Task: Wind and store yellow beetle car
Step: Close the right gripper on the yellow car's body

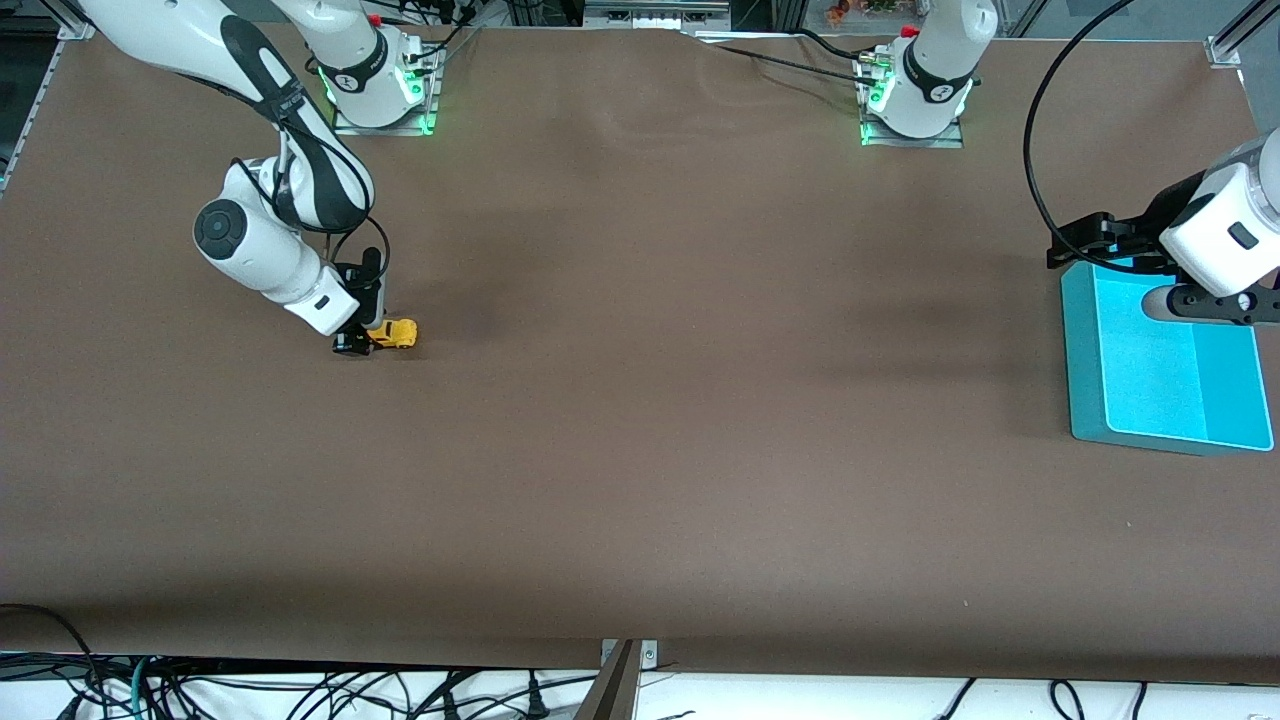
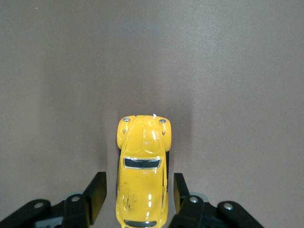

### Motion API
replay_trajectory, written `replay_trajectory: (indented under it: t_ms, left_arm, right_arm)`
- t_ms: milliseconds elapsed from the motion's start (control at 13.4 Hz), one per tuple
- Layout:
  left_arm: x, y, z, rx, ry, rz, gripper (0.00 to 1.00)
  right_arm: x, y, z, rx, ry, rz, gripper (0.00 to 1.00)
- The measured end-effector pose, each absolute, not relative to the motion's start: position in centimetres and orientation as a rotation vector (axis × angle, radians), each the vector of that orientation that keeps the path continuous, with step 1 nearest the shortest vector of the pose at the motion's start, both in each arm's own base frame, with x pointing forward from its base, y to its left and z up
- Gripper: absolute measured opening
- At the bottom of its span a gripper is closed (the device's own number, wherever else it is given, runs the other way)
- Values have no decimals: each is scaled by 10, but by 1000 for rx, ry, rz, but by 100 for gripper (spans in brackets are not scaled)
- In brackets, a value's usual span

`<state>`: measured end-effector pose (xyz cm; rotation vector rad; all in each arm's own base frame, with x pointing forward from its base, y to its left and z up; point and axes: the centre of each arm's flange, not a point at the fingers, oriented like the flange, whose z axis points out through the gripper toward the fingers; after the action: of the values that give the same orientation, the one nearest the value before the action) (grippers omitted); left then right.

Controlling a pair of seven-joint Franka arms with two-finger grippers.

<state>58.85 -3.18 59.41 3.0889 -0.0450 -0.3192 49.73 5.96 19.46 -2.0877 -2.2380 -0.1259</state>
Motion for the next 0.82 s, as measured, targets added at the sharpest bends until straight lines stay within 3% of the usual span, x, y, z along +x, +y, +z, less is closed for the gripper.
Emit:
replay_trajectory:
  t_ms: [150, 224, 823]
  left_arm:
    - [589, -32, 594, 3089, -45, -319, 100]
    - [589, -32, 594, 3089, -45, -319, 100]
    - [589, -32, 594, 3089, -45, -319, 100]
  right_arm:
    - [498, 59, 196, -2083, -2247, -130, 45]
    - [498, 59, 198, -2080, -2254, -133, 43]
    - [499, 55, 197, -2027, -2318, -151, 43]
